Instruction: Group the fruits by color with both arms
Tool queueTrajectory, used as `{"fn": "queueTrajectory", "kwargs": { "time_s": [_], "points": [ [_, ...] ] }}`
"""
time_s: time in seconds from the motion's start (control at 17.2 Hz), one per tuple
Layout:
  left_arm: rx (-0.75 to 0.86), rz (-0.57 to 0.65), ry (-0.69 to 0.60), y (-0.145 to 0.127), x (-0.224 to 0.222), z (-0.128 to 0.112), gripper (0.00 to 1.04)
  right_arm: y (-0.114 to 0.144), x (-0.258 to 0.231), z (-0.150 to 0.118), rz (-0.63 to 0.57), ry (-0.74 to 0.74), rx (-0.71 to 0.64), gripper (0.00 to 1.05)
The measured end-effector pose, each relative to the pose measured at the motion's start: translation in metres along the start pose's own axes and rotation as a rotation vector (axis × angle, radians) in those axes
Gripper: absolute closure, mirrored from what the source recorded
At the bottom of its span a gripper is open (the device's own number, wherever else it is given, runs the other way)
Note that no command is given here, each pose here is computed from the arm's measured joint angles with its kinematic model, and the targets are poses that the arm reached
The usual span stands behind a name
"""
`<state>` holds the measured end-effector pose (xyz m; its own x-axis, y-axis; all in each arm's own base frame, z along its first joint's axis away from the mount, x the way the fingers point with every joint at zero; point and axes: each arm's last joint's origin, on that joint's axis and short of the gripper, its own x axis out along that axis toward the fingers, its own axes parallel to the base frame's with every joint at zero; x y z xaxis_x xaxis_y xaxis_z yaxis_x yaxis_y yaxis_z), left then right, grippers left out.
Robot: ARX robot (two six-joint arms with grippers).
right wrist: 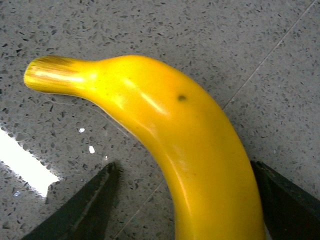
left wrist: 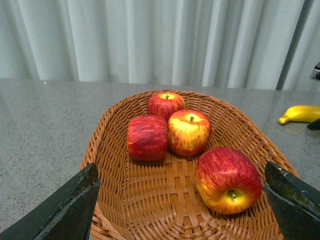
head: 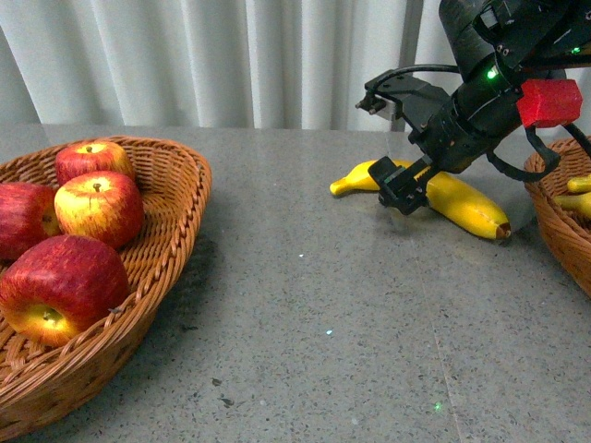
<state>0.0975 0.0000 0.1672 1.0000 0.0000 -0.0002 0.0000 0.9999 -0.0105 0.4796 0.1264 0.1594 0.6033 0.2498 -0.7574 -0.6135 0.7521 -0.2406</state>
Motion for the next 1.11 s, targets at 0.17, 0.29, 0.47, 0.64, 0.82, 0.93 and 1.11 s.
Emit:
{"fn": "queueTrajectory", "kwargs": {
  "time_s": [0.17, 0.29, 0.47, 0.64, 0.82, 0.93, 1.11],
  "points": [
    [0.0, 0.0, 0.0, 0.0, 0.0, 0.0, 0.07, 0.004, 0.001, 0.002, 0.004, -0.002, -0.007, 0.47],
    [0.0, 0.0, 0.0, 0.0, 0.0, 0.0, 0.07, 0.004, 0.001, 0.002, 0.006, -0.018, 0.005, 0.65],
    [0.0, 0.0, 0.0, 0.0, 0.0, 0.0, 0.07, -0.004, -0.008, 0.01, 0.063, -0.134, 0.121, 0.68],
    [0.0, 0.0, 0.0, 0.0, 0.0, 0.0, 0.07, -0.033, -0.056, 0.019, 0.135, -0.382, 0.303, 0.68],
    [0.0, 0.0, 0.0, 0.0, 0.0, 0.0, 0.07, -0.079, -0.116, -0.008, 0.131, -0.578, 0.506, 0.69],
    [0.0, 0.0, 0.0, 0.0, 0.0, 0.0, 0.07, -0.103, -0.135, -0.05, 0.082, -0.581, 0.603, 0.69],
    [0.0, 0.0, 0.0, 0.0, 0.0, 0.0, 0.07, -0.125, -0.162, -0.125, -0.014, -0.494, 0.686, 0.69]
  ]
}}
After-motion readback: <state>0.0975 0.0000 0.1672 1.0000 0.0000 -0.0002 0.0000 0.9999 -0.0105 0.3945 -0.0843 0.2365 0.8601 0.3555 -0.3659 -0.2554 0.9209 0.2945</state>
